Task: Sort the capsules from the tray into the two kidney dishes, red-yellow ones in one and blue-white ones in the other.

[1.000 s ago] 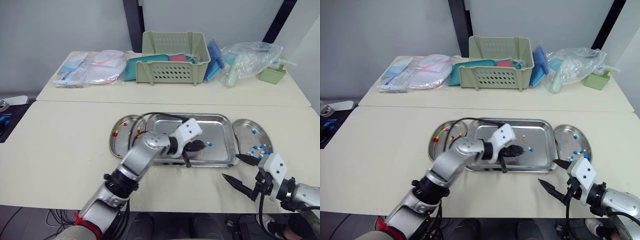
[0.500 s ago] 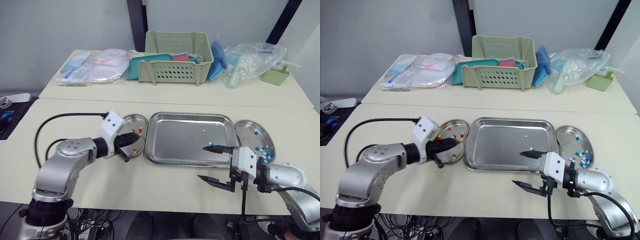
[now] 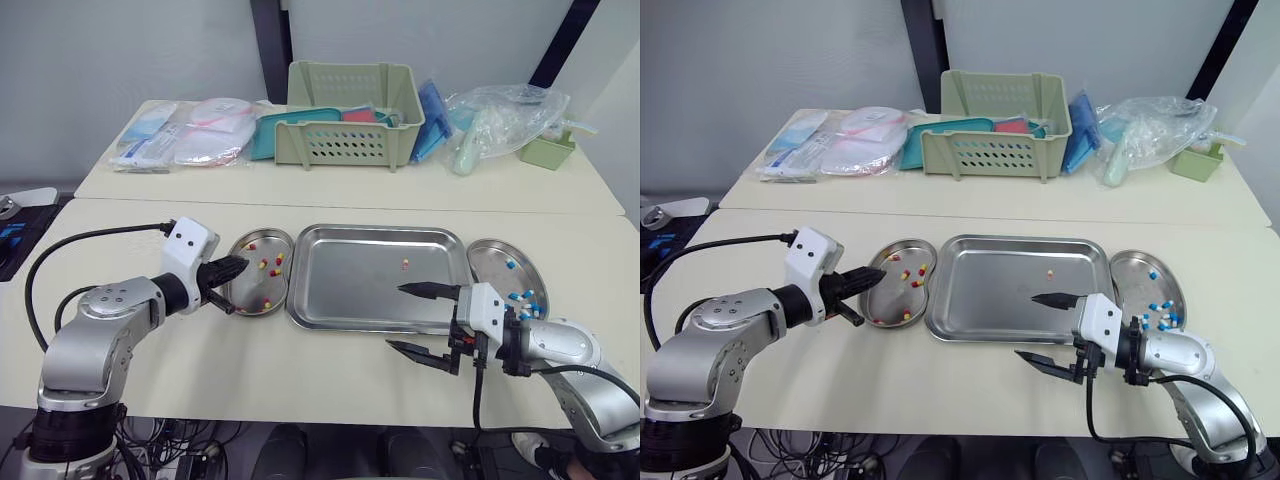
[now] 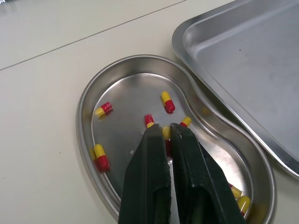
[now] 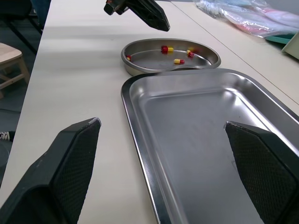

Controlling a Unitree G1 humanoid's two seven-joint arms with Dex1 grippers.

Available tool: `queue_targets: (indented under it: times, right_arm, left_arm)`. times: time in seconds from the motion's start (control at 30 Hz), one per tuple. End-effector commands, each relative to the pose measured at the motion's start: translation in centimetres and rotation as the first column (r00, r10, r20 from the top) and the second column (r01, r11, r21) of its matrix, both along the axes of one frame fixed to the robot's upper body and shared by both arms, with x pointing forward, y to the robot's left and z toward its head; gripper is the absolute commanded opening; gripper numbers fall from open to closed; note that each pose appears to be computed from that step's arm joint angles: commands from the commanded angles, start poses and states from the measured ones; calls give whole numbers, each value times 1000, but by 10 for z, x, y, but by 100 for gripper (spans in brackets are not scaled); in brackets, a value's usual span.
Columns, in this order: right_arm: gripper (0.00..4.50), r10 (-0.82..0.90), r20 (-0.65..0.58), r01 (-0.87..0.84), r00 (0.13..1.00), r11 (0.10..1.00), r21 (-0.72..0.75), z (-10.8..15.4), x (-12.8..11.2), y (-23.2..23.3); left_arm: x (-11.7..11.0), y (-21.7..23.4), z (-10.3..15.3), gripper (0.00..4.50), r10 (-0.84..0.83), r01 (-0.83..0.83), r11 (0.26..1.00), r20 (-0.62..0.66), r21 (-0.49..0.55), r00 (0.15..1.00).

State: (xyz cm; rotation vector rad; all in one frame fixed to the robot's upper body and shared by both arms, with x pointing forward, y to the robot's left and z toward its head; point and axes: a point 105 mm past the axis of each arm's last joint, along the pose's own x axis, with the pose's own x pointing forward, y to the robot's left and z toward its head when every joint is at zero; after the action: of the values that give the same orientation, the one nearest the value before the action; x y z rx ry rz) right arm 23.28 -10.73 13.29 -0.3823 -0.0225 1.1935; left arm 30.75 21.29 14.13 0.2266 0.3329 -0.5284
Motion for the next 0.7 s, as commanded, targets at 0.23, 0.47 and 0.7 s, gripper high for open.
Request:
queue_targets:
  times: [0.23,0.47,0.7]
  right_arm:
    - [450,18,28,-19,999,1000,25,4,-5,11]
    - [450,8,28,-9,1000,1000,28,3,-3,10]
    - [450,-7,31,7,999,1000,22,3,0,6]
  left_arm:
    - [3,1,15,277,-32,33,999,48,-12,998]
    - [4,1,22,443,-72,69,997,102,30,992]
    - [2,2,22,443,-112,109,993,98,38,989]
